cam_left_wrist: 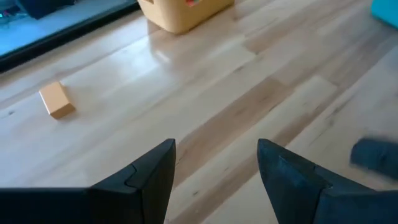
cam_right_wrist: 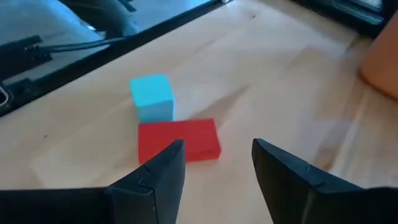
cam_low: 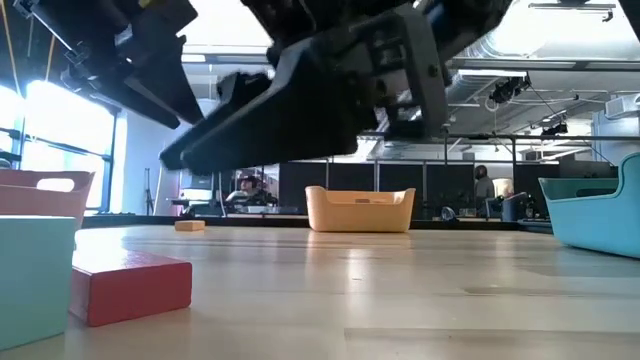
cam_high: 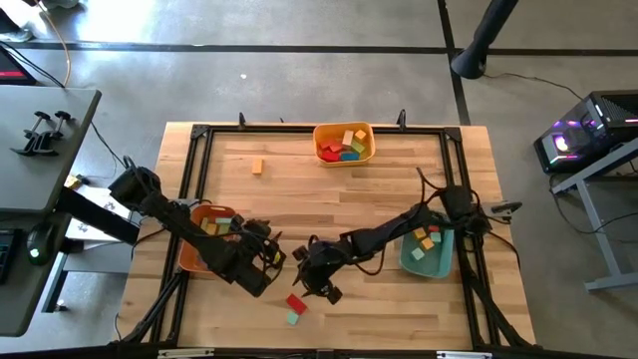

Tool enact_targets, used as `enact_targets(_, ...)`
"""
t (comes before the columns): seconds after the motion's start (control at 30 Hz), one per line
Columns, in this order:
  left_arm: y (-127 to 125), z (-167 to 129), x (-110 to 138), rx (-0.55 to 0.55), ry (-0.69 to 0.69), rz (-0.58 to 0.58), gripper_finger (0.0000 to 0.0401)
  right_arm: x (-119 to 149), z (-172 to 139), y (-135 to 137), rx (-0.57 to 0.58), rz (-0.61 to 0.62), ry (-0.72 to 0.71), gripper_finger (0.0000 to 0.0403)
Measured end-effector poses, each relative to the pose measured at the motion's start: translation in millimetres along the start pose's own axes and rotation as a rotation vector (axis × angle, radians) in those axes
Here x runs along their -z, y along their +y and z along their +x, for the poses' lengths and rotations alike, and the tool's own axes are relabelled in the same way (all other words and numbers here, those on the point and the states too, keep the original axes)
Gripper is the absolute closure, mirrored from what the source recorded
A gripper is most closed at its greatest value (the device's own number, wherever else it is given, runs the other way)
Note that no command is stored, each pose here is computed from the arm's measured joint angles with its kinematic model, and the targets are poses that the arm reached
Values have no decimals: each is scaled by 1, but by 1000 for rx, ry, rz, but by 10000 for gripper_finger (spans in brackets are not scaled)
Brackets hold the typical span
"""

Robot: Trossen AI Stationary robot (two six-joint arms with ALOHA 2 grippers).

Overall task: Sort blocks by size
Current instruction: Put the red medium block into the orange bin

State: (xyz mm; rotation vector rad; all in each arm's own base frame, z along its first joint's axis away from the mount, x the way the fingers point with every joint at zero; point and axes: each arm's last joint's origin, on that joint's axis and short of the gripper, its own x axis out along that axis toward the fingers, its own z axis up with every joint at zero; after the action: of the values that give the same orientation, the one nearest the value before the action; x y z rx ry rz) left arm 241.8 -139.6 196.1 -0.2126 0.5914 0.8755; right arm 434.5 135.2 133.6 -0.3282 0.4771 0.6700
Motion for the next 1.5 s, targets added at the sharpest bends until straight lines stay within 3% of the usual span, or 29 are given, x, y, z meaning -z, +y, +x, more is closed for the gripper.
enact_targets(0.33, -1, 0, -1, 5, -27, -13, 188, 17, 22, 4, -27, 119, -71, 235)
enact_targets(0.53, -2, -1, -1, 10, -38, -19, 188, 18, 23, 4, -26, 174, -73, 303)
enact_targets(0.77, -3, -1, -2, 14, -70, -35, 188, 12, 28, 17, -51, 151, -96, 395)
enact_targets(1.07, -7, 0, -3, 39, -77, -78, 188, 22, 52, 23, -71, 203, -63, 400)
enact_targets(1.23, -11, -2, -3, 71, -80, -117, 188, 14, 41, 19, 94, 225, 93, 402)
enact_targets(1.4, -15, -5, -2, 102, -82, -141, 188, 4, 9, 14, 332, 200, 305, 402)
enact_targets(1.5, -16, -8, -1, 112, -81, -139, 188, 1, -18, 15, 476, 173, 363, 402)
